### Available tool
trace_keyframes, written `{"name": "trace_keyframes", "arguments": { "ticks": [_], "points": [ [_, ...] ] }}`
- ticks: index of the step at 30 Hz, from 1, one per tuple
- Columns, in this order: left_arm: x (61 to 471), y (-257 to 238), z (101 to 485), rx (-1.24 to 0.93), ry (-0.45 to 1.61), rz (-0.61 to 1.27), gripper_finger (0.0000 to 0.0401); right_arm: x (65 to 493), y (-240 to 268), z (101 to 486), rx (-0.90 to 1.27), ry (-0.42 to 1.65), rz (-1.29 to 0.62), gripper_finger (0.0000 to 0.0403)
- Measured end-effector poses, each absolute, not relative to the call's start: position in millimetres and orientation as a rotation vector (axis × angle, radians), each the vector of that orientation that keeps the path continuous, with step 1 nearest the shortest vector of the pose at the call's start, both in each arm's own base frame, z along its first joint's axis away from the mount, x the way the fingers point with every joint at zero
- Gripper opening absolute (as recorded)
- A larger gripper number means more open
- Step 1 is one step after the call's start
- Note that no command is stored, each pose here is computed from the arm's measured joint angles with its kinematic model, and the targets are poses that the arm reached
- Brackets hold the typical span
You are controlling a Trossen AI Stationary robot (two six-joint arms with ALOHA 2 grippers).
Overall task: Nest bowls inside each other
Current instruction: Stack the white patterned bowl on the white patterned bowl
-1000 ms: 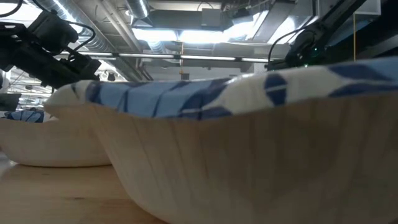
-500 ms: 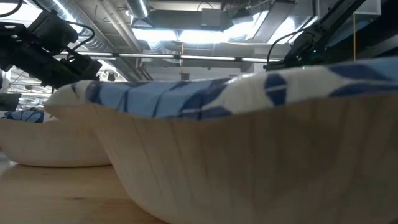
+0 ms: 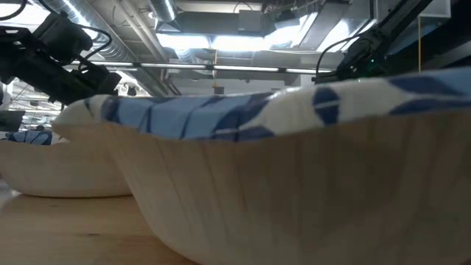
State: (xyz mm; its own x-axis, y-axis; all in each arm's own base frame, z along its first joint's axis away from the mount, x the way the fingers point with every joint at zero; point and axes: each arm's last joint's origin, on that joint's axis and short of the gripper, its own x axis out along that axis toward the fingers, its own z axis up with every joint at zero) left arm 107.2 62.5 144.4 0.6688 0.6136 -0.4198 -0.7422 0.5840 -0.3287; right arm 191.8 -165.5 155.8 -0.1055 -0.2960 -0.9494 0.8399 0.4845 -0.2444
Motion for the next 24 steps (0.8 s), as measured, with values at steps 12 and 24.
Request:
{"name": "trace_keyframes", "arguments": {
  "ticks": [12,24],
  "points": [
    [107,62,144,-0.509,0.274,0.803,0.0157,213,-172,193,0.524,1.318,-0.926,0.0005],
    [107,62,144,-0.51,0.274,0.803,0.0157,274,-122,270,0.408,1.205,-0.655,0.0006]
  ]
}}
